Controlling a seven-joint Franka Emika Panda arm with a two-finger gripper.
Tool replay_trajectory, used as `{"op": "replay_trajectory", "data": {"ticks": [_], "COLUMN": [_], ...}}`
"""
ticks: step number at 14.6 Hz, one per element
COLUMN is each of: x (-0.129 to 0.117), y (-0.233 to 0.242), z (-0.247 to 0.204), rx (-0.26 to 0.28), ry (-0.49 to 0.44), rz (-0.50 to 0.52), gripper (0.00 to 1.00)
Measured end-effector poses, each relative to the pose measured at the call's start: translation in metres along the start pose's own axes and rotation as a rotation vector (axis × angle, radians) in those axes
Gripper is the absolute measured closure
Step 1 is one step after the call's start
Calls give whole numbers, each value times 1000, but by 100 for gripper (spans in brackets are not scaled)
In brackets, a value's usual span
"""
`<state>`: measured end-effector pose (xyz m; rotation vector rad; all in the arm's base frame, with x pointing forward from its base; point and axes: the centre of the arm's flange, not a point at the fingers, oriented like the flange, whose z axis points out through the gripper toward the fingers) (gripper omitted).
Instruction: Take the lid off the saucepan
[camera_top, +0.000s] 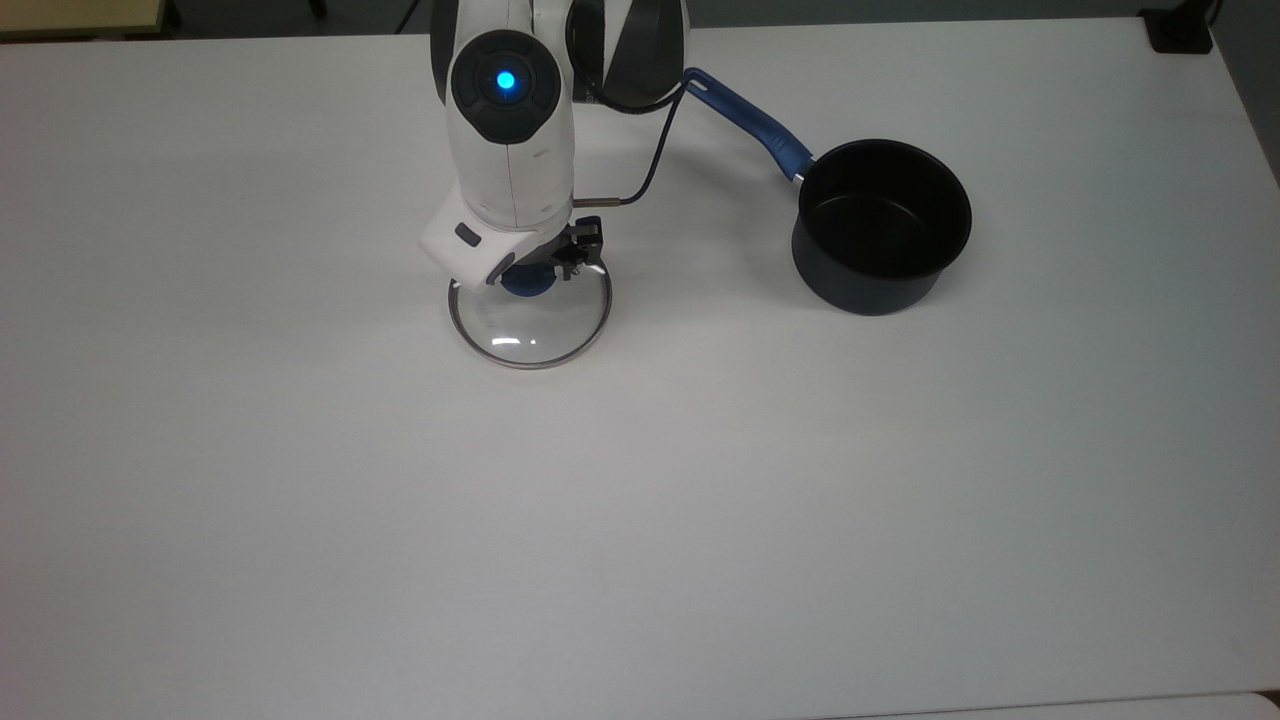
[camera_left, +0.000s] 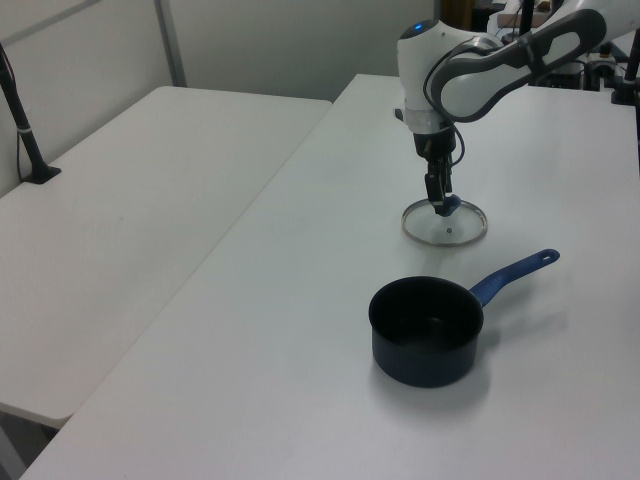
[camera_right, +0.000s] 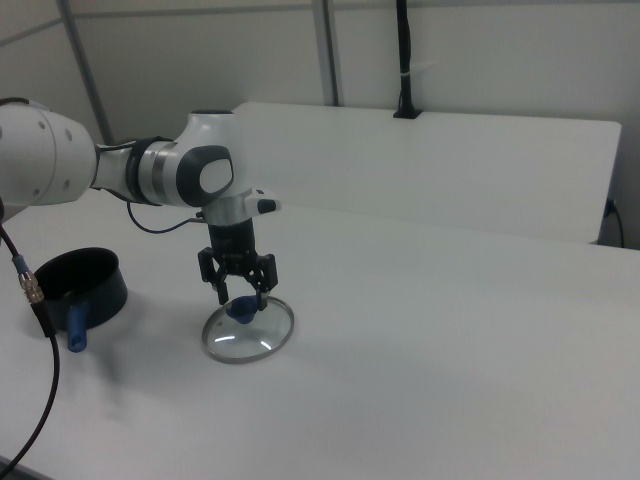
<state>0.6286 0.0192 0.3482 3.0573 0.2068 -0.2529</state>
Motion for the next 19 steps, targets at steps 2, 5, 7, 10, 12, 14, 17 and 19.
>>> {"op": "replay_trajectory", "data": {"ticks": [2, 5, 7, 10, 12, 14, 17, 19], "x": [1, 0, -9, -31, -52, -77, -106, -109], "y": [0, 1, -2, -4, -3, -7, -9, -5], "z": [-5, -28, -62, -118, -160, -196, -222, -222], "rx": [-1, -3, -2, 3, 7, 9, 12, 13], "ry": [9, 50, 89, 95, 119, 140, 129, 123], "rz": [0, 14, 63, 141, 164, 164, 178, 187], "gripper": [0, 0, 0, 0, 0, 0, 0, 0]}}
